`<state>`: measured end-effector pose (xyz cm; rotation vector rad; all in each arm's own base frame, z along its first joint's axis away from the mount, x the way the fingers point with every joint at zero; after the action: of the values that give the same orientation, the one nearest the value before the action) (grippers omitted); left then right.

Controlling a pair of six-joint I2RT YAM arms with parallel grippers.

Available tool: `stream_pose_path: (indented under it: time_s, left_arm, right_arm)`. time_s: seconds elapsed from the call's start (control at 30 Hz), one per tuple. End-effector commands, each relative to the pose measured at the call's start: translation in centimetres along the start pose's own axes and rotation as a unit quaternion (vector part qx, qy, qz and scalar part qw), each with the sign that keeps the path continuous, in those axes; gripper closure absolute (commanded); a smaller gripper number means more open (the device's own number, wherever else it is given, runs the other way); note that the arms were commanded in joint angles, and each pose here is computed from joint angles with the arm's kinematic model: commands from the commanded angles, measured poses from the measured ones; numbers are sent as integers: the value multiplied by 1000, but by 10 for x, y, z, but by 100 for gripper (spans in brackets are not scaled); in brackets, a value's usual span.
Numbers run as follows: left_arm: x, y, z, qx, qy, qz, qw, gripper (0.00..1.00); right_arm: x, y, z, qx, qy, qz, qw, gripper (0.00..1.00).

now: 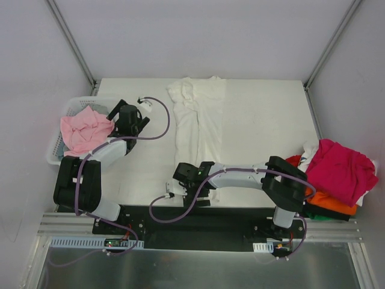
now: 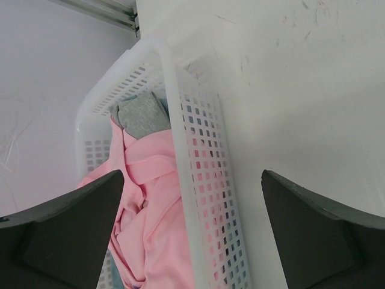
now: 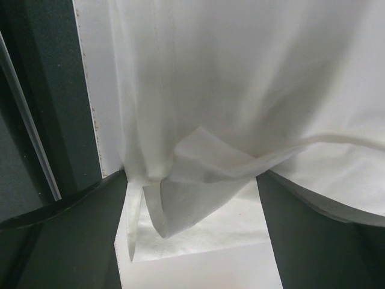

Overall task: Fold and stack the t-shirts
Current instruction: Fold the tshirt

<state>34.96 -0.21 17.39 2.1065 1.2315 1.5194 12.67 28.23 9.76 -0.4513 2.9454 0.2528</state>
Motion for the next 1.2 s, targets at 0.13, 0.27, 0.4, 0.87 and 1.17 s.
stream_pose_path:
  time_s: [0.13, 0.27, 0.4, 0.87, 1.17]
  left_arm:
    - [1, 0, -7, -15, 12, -13, 1000, 1]
    - [4, -1, -11, -18, 15, -12, 1000, 1]
    - [4, -1, -12, -18, 15, -8, 1000, 1]
    - [-2, 0, -4, -15, 6, -18, 1000, 1]
    - [-20, -9, 3, 3, -25, -32, 999, 1]
  right_arm:
    - [-2, 1, 31, -1, 24, -6, 1000, 40]
    - [-2, 1, 38, 6, 29, -6, 1000, 56]
    - [0, -1, 40, 11, 34, -2, 999, 72]
    - [16, 14, -7, -8, 56, -13, 998, 99]
    - [16, 27, -61, -28, -5, -14, 1000, 99]
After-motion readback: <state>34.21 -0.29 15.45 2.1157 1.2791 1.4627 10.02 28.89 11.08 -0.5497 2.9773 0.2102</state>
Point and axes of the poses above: each gripper's point midway between its finger pads, its own z axis out along the fingers, its own x axis along the line the jaws close on, y = z × x, the point moved 8 cm from there along -z, back along the fingers, and after that the axes turned 7 degrees about -z, right-handed, at the moved point
